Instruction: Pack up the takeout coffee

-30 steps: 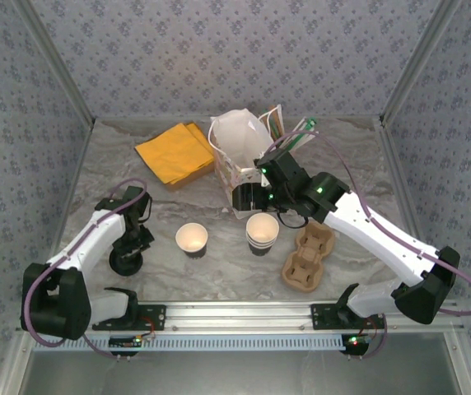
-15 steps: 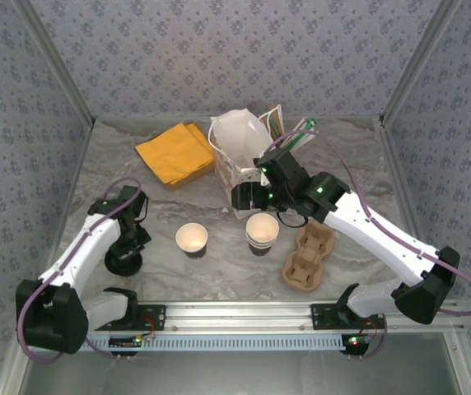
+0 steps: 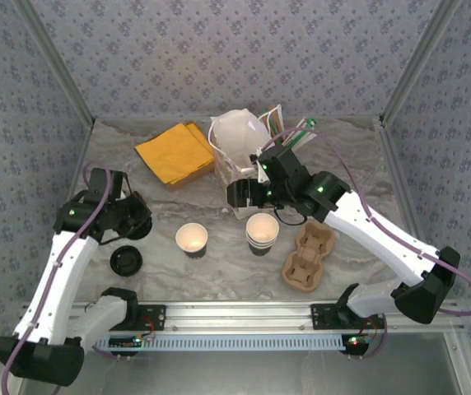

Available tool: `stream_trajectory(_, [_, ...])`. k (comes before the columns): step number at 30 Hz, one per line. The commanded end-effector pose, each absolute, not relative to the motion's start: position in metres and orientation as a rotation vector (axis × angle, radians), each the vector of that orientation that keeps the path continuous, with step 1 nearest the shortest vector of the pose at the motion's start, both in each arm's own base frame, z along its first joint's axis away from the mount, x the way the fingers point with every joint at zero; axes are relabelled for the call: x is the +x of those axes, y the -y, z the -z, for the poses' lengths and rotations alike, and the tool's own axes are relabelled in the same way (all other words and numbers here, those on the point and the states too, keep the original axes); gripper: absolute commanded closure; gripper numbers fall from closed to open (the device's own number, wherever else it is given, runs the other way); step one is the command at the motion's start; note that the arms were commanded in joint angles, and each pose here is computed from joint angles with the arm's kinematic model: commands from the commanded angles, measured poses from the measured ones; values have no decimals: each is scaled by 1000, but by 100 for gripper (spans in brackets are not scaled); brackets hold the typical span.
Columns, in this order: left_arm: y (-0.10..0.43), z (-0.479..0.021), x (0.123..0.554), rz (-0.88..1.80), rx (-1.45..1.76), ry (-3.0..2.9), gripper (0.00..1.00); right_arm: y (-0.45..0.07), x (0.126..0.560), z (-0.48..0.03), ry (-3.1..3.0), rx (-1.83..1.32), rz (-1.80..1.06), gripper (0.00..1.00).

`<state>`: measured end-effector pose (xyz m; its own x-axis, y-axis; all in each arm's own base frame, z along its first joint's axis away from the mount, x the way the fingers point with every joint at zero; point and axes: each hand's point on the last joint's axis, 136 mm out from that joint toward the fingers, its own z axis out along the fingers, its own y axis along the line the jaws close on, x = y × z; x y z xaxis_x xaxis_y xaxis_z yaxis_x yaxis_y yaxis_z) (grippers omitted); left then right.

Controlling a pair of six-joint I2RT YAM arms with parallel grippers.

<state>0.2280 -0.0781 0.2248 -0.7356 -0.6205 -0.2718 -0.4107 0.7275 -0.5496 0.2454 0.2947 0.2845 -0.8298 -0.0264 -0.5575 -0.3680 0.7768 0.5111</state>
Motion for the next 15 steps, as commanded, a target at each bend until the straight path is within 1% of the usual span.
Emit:
stream_trajectory(1, [114,-286,245,1000,-651,-2315,95,-311,248,-323,-2301,-374,-962,22])
stream_trajectory(4, [135,-322,249,1199,-535,-2214,95,-321,245,-340,-2250,-411,-1032,22])
stream_trajectory(7, [148,-355,248,1339,-432,-2111,96,-332,242,-358,-2179,-444,-1115,22])
stream_trajectory(12, [168,-399,245,1592,-313,-1955,97,-347,242,-376,-2116,-430,-1247,22])
stream_trajectory(15, [173,-419,247,1683,-266,-1874,97,-356,245,-386,-2085,-407,-1343,22])
